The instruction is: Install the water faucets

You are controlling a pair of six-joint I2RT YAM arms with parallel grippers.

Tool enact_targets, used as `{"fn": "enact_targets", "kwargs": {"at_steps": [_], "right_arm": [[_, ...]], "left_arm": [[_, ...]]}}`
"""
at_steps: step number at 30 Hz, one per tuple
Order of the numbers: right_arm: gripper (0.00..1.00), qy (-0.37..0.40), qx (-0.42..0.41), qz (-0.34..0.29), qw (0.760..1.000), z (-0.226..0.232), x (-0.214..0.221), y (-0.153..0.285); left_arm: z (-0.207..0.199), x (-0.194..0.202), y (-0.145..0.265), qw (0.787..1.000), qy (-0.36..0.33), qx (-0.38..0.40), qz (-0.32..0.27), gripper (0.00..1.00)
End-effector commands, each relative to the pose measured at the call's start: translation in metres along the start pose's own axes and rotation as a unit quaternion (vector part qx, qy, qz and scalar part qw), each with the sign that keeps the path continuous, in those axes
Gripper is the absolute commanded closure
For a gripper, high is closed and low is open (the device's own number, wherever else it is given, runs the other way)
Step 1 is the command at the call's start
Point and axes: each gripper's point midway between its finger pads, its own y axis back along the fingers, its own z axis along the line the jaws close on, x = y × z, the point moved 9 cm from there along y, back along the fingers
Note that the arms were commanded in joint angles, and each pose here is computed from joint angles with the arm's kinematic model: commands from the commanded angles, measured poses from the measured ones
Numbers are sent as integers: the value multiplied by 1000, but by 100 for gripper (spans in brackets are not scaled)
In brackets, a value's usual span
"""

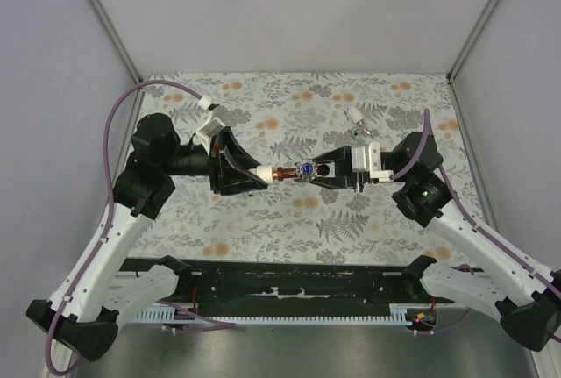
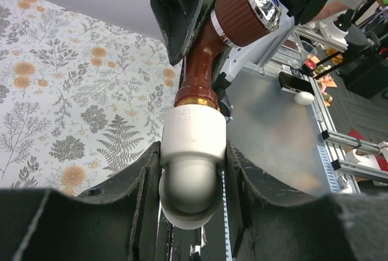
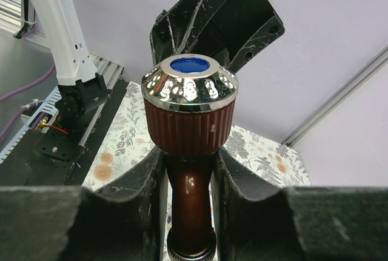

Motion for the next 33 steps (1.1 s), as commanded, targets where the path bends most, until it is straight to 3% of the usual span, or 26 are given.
{"fn": "enact_targets", "kwargs": {"at_steps": [1, 19, 33], "right_arm": [[100, -24, 21, -11, 999, 5, 9, -5], [100, -22, 51, -18, 998, 8, 10, 1], [100, -18, 24, 9, 1000, 7, 9, 0]], "left_arm": [[-9, -20, -4, 997, -60, 4, -56, 98], [-12, -20, 0, 991, -71, -3, -109, 98], [-6, -18, -1, 994, -78, 33, -75, 98]]}}
